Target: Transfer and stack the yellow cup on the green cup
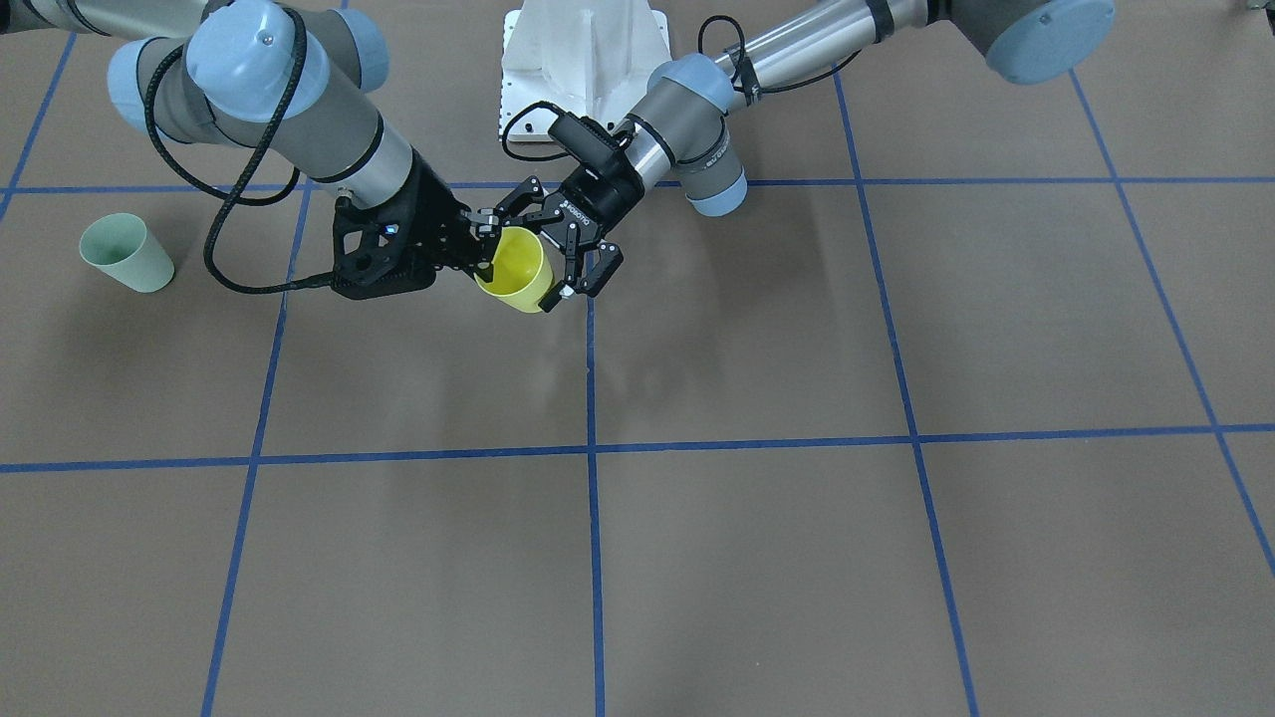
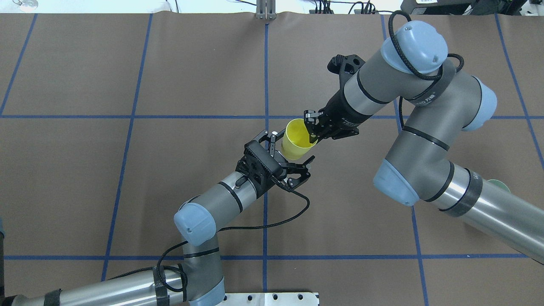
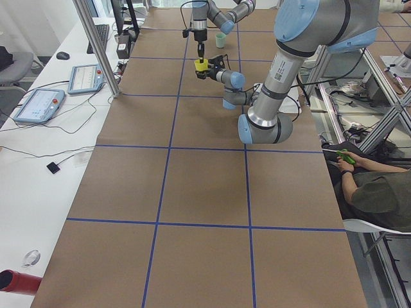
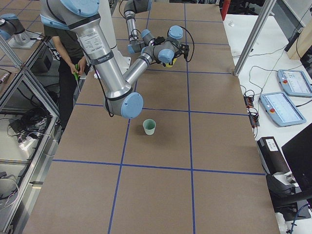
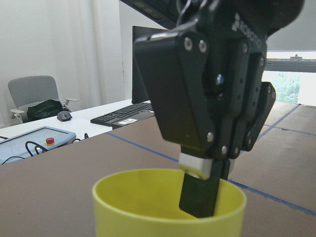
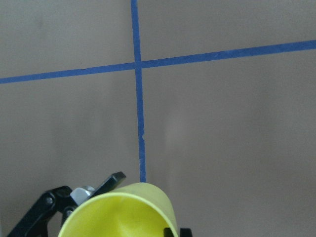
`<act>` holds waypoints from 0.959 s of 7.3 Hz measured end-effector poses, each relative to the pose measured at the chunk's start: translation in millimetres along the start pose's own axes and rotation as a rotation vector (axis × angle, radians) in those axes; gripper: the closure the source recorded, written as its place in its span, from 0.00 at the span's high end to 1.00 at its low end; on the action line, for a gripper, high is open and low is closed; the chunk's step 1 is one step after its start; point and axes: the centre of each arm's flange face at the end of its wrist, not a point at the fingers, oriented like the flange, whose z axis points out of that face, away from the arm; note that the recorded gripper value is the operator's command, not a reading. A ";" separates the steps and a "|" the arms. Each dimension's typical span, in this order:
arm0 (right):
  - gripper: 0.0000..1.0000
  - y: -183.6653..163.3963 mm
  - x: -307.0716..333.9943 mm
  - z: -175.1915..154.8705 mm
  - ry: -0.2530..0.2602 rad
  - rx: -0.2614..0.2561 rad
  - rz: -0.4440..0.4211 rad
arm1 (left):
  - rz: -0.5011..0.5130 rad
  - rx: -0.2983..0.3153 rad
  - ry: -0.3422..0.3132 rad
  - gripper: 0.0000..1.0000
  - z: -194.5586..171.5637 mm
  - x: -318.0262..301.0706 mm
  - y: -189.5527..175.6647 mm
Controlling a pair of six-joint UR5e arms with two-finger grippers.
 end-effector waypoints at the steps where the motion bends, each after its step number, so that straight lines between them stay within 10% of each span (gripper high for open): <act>1: 0.00 -9.5 13.7 -10.2 0.007 0.020 0.019 | 0.000 0.001 0.000 1.00 0.2 0.5 -0.6; 7: 0.00 -46.5 166.7 -97.0 0.098 0.194 0.192 | 0.017 0.021 -0.093 0.99 10.2 -33.0 -23.2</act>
